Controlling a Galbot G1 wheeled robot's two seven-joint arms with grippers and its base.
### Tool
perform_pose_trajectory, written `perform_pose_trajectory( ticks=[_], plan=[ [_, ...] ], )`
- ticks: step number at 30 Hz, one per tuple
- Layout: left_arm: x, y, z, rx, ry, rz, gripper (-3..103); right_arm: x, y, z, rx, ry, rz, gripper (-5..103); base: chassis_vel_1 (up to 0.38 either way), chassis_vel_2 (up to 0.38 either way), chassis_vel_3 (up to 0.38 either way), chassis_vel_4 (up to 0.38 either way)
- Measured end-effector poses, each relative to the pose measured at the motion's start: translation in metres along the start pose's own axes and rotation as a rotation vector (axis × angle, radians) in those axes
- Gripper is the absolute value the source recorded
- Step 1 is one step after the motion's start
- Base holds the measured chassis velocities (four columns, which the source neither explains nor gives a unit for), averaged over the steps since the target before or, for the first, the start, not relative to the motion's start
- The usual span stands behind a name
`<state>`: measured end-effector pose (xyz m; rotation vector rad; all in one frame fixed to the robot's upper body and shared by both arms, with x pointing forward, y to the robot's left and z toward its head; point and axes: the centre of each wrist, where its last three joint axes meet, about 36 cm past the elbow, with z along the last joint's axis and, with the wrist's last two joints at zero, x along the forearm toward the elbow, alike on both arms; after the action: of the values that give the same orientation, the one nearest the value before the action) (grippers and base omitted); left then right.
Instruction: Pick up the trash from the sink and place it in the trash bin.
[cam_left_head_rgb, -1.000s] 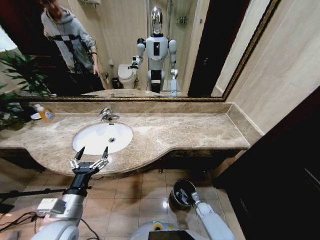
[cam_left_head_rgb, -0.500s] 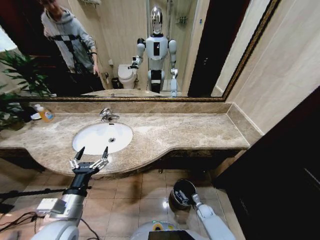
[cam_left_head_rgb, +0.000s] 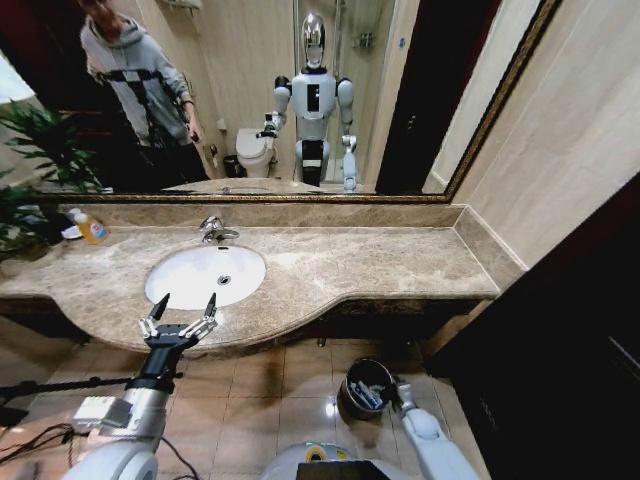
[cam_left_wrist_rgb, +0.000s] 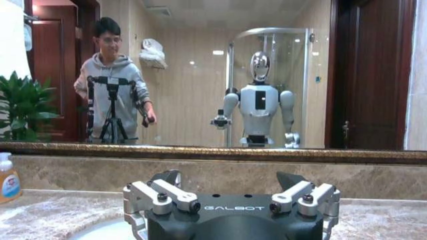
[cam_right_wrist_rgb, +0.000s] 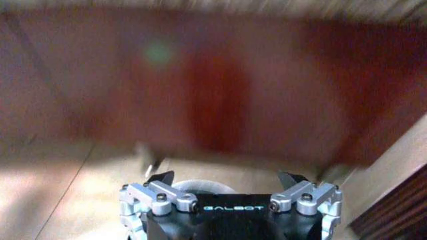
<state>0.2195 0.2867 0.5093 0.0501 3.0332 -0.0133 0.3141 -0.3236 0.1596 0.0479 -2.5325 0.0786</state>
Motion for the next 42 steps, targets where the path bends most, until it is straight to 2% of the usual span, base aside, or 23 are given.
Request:
perform_pose_trajectory(
  ticks=[2, 5, 6, 8, 9, 12, 14, 16, 18, 22, 23, 29, 31, 42],
  plan=[
    [0.0, 0.0, 0.0, 0.0, 0.0, 0.0, 100, 0.011, -0.003, -0.012, -0.018, -0.043, 0.019, 100, 0.0, 0.0, 0.0, 0.0],
    [0.0, 0.0, 0.0, 0.0, 0.0, 0.0, 100, 0.046, -0.004, -0.053, -0.093, -0.146, 0.034, 100, 0.0, 0.0, 0.0, 0.0],
    [0.0, 0.0, 0.0, 0.0, 0.0, 0.0, 100, 0.046, -0.004, -0.053, -0.093, -0.146, 0.034, 100, 0.0, 0.0, 0.0, 0.0],
    [0.0, 0.0, 0.0, 0.0, 0.0, 0.0, 100, 0.078, -0.003, -0.086, -0.128, -0.23, 0.039, 100, 0.0, 0.0, 0.0, 0.0],
    [0.0, 0.0, 0.0, 0.0, 0.0, 0.0, 100, 0.078, -0.003, -0.086, -0.128, -0.23, 0.039, 100, 0.0, 0.0, 0.0, 0.0],
    [0.0, 0.0, 0.0, 0.0, 0.0, 0.0, 100, 0.139, 0.001, -0.136, -0.137, -0.375, 0.06, 100, 0.0, 0.0, 0.0, 0.0],
    [0.0, 0.0, 0.0, 0.0, 0.0, 0.0, 100, 0.144, 0.002, -0.139, -0.136, -0.384, 0.061, 100, 0.0, 0.0, 0.0, 0.0],
    [0.0, 0.0, 0.0, 0.0, 0.0, 0.0, 100, 0.178, 0.009, -0.16, -0.123, -0.463, 0.069, 100, 0.0, 0.0, 0.0, 0.0],
    [0.0, 0.0, 0.0, 0.0, 0.0, 0.0, 100, 0.188, 0.012, -0.166, -0.12, -0.488, 0.073, 100, 0.0, 0.0, 0.0, 0.0],
    [0.0, 0.0, 0.0, 0.0, 0.0, 0.0, 100, 0.218, 0.026, -0.186, -0.121, -0.572, 0.073, 100, 0.0, 0.0, 0.0, 0.0],
    [0.0, 0.0, 0.0, 0.0, 0.0, 0.0, 100, 0.229, 0.035, -0.195, -0.131, -0.611, 0.062, 100, 0.0, 0.0, 0.0, 0.0],
    [0.0, 0.0, 0.0, 0.0, 0.0, 0.0, 100, 0.246, 0.052, -0.216, -0.125, -0.685, 0.032, 100, 0.0, 0.0, 0.0, 0.0],
    [0.0, 0.0, 0.0, 0.0, 0.0, 0.0, 100, 0.25, 0.056, -0.223, -0.101, -0.71, 0.023, 100, 0.0, 0.0, 0.0, 0.0],
    [0.0, 0.0, 0.0, 0.0, 0.0, 0.0, 100, 0.248, 0.058, -0.223, -0.063, -0.725, -0.032, 100, 0.0, 0.0, 0.0, 0.0]
  ],
)
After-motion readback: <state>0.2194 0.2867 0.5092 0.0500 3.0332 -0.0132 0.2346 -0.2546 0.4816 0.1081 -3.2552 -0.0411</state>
